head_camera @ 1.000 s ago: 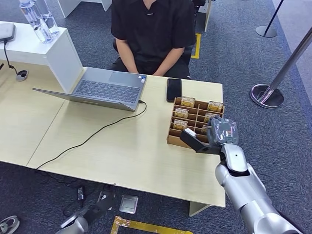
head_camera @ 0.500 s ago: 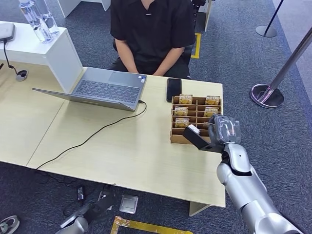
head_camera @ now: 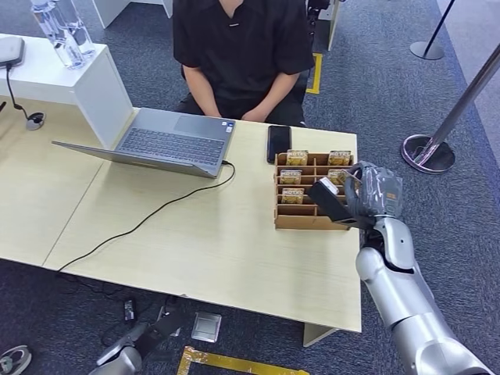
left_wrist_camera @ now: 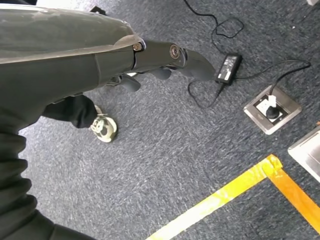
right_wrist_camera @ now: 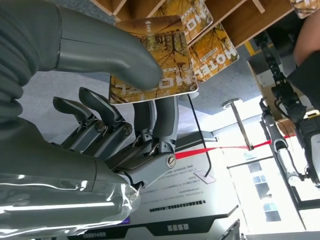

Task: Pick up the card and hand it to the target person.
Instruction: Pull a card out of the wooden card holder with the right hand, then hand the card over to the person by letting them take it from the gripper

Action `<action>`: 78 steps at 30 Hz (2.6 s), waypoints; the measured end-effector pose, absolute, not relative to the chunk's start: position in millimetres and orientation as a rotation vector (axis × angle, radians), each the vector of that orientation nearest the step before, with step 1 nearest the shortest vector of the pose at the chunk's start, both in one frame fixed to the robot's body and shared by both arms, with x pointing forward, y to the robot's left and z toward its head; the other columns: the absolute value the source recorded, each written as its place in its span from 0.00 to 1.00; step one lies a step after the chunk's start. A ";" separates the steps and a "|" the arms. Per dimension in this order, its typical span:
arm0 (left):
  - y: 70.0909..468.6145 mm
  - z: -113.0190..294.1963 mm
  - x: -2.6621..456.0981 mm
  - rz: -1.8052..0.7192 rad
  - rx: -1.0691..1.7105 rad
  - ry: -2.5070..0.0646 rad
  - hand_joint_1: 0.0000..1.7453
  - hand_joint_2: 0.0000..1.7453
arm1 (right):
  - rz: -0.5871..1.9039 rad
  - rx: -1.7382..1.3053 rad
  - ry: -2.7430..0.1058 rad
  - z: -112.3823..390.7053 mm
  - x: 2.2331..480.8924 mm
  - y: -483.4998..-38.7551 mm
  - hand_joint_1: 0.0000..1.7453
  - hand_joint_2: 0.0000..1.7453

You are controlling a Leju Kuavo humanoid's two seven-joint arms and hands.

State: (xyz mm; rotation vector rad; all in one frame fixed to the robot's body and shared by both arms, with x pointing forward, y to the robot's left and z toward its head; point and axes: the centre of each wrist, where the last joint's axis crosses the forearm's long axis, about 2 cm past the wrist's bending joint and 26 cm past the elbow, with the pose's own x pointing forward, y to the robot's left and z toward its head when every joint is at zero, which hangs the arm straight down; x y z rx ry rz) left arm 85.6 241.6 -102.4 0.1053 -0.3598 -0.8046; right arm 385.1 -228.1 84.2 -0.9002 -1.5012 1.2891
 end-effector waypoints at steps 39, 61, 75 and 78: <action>241.7 -100.6 94.0 -0.839 0.147 -0.376 0.00 1.00 | 0.788 -0.581 -1.905 115.1 385.3 -155.7 1.00 1.00; 241.4 -100.9 92.8 -0.837 0.161 -0.331 0.00 0.00 | 0.581 -0.755 -1.914 82.5 367.6 -211.0 0.00 0.00; 243.9 -105.8 66.8 -0.807 0.161 -0.287 0.00 0.00 | 0.266 -1.004 -1.110 -34.1 232.5 -341.8 0.00 0.00; 244.7 -106.0 66.3 -0.810 0.167 -0.287 0.00 0.00 | 0.233 -0.979 -0.850 -56.7 192.2 -350.5 0.00 0.00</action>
